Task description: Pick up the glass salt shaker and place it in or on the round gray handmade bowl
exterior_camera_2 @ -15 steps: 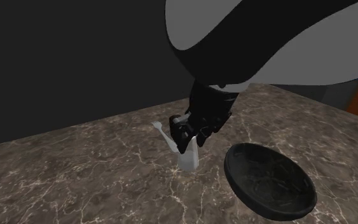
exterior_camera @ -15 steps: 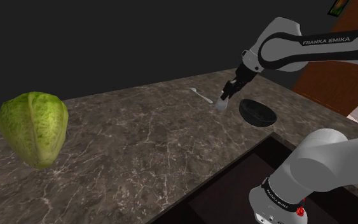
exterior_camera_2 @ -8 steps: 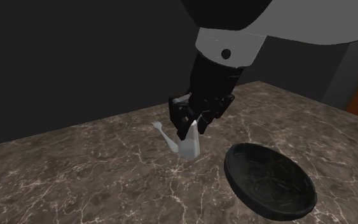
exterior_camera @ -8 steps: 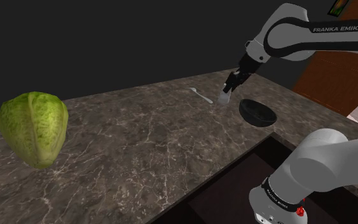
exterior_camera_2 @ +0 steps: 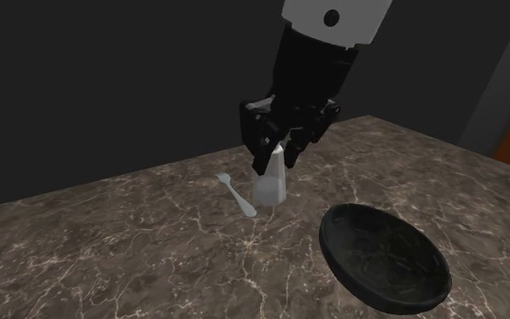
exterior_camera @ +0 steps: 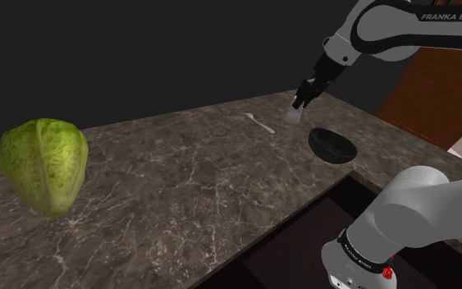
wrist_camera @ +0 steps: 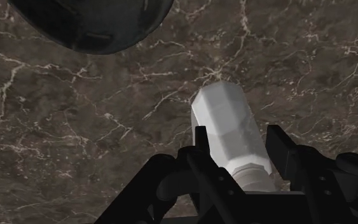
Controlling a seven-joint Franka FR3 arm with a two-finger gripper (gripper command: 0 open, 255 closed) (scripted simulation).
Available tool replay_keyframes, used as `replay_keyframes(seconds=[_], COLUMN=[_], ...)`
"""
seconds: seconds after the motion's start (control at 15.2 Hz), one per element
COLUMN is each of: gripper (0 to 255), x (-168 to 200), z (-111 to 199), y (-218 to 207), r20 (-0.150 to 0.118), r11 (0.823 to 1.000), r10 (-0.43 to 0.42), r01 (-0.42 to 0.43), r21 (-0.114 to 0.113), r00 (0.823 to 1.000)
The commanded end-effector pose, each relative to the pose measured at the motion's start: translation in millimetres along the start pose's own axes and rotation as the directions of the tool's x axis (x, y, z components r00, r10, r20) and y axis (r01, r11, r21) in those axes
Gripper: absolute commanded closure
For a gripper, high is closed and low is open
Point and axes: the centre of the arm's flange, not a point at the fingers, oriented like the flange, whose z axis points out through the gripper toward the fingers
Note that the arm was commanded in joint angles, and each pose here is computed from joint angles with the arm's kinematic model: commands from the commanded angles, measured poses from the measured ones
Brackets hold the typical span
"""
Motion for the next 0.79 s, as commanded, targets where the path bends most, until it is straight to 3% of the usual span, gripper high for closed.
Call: replay_keyframes(seconds=[0.0,0.33,0.73], gripper=[255,255,255], x=[2.6,8.8,-47.7], z=[-10.1,-34.4,-61.8], y=[-2.3,-5.4,42.9], r20=[0.000,0.000,0.000], r11=[1.000,1.000,1.000], r10=[0.000,0.000,0.000], r01=[0.000,0.000,0.000], r21=[0.000,0.000,0.000], r00=[1.000,1.000,1.000])
